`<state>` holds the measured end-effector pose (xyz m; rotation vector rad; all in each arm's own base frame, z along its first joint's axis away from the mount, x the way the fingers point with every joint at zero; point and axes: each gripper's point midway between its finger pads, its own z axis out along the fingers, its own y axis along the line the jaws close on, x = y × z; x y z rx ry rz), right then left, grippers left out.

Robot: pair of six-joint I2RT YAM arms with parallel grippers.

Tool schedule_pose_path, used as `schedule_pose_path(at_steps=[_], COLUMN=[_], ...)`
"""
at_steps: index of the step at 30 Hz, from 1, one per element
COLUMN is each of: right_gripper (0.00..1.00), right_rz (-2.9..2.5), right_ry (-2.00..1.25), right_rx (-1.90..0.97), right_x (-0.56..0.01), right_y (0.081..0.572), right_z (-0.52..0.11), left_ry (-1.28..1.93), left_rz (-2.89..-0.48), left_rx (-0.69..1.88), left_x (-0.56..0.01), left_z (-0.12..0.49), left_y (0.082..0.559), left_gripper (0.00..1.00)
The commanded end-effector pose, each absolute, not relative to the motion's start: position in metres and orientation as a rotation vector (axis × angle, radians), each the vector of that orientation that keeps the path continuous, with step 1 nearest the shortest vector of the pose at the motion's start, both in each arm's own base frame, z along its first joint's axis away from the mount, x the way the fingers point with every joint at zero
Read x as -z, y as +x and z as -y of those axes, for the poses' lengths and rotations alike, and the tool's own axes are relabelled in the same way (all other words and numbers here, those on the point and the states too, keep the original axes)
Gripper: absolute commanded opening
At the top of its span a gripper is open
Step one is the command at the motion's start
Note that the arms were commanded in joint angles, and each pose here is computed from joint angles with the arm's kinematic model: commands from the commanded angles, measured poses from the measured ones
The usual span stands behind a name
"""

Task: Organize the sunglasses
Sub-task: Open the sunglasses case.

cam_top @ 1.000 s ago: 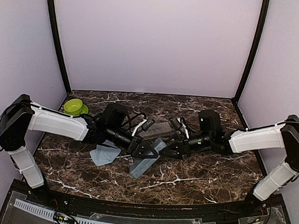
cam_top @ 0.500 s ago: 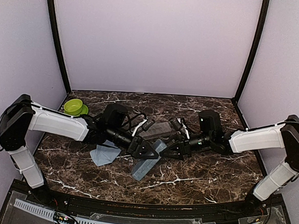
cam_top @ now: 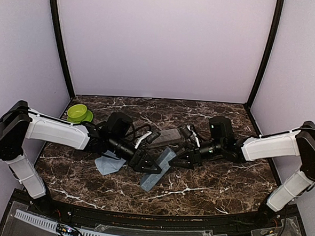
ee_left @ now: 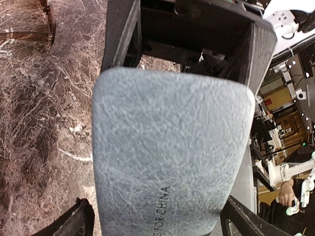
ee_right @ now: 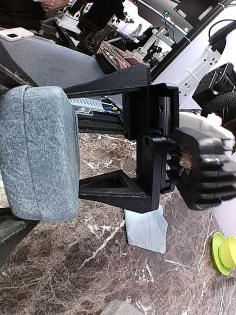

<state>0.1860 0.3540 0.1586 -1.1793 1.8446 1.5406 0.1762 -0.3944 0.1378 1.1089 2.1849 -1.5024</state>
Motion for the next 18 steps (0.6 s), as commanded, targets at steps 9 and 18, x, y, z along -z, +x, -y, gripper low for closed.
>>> schedule_pose_path(at_steps=[9,18], right_gripper=[0.00,0.00], right_rz=[-1.758,-1.707], right_ry=[-1.222,-1.279], right_rx=[-1.545,-1.473], right_x=[-0.171,-0.165], right_y=[0.182,0.179], right_z=[-0.353,-0.348], left_ry=[1.190,1.265], left_rz=[-2.163,-2.068], left_rx=[1.540,1.652], left_x=[-0.139,-0.151], left_z=[0.396,0.394], left_y=[0.164,0.148], left_gripper=[0.61,0.42])
